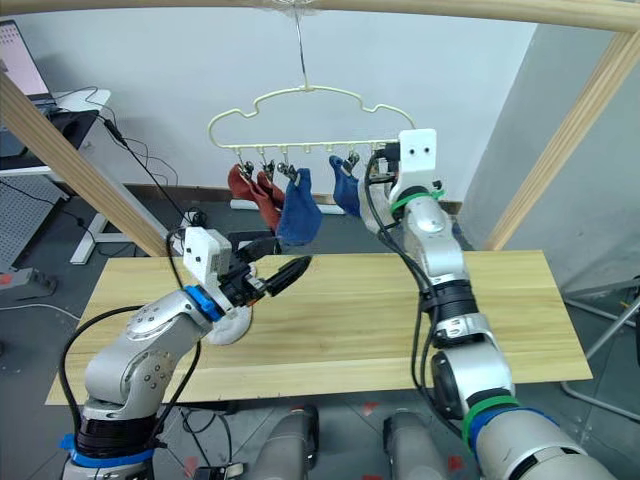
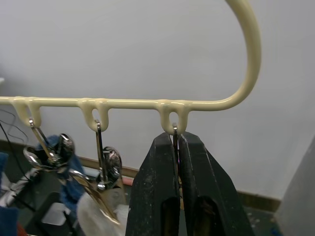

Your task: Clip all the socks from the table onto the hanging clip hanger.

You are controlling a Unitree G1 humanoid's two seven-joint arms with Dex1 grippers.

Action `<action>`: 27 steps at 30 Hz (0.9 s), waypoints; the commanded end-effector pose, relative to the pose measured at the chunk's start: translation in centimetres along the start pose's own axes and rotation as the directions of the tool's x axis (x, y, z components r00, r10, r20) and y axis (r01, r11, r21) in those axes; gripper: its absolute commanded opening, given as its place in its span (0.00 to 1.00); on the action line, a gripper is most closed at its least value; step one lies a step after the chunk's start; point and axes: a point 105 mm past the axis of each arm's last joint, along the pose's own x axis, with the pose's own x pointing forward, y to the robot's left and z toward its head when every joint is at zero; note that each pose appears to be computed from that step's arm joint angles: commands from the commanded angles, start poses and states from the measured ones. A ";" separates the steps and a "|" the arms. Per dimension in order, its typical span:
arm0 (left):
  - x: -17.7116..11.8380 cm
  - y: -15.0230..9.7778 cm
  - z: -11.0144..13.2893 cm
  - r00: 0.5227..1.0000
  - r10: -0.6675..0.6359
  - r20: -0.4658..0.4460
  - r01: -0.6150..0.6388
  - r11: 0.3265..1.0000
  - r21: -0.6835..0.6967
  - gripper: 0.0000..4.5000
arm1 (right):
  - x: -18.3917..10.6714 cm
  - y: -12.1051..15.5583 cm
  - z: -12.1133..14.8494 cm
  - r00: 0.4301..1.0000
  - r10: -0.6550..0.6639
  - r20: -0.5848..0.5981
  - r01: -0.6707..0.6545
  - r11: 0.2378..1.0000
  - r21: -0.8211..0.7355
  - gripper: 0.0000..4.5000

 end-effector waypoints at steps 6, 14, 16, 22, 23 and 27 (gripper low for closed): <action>-0.7 7.9 -3.0 0.956 0.261 -0.135 -0.243 0.960 0.137 1.00 | -1.9 2.1 0.4 0.942 0.308 -0.133 -0.325 0.936 -0.136 0.00; 1.6 10.2 -6.6 0.923 0.288 -0.256 -0.272 0.957 0.095 1.00 | -3.8 2.5 1.0 0.878 0.412 -0.245 -0.433 0.901 -0.036 0.00; 2.1 10.2 -7.5 0.919 0.273 -0.284 -0.265 0.962 0.067 1.00 | -4.1 2.6 1.3 0.870 0.422 -0.254 -0.438 0.899 -0.005 0.00; 2.6 10.2 -10.5 0.878 0.260 -0.403 -0.247 0.965 0.084 1.00 | -5.0 2.2 2.0 0.866 0.418 -0.274 -0.423 0.905 0.044 0.00; 2.6 10.1 -10.8 0.874 0.251 -0.415 -0.231 0.968 0.098 1.00 | -5.1 2.2 2.0 0.867 0.415 -0.276 -0.419 0.907 0.047 0.00; 2.4 9.7 -11.7 0.864 0.228 -0.448 -0.166 0.971 0.173 0.87 | -5.4 2.1 1.8 0.867 0.406 -0.288 -0.411 0.910 0.049 0.00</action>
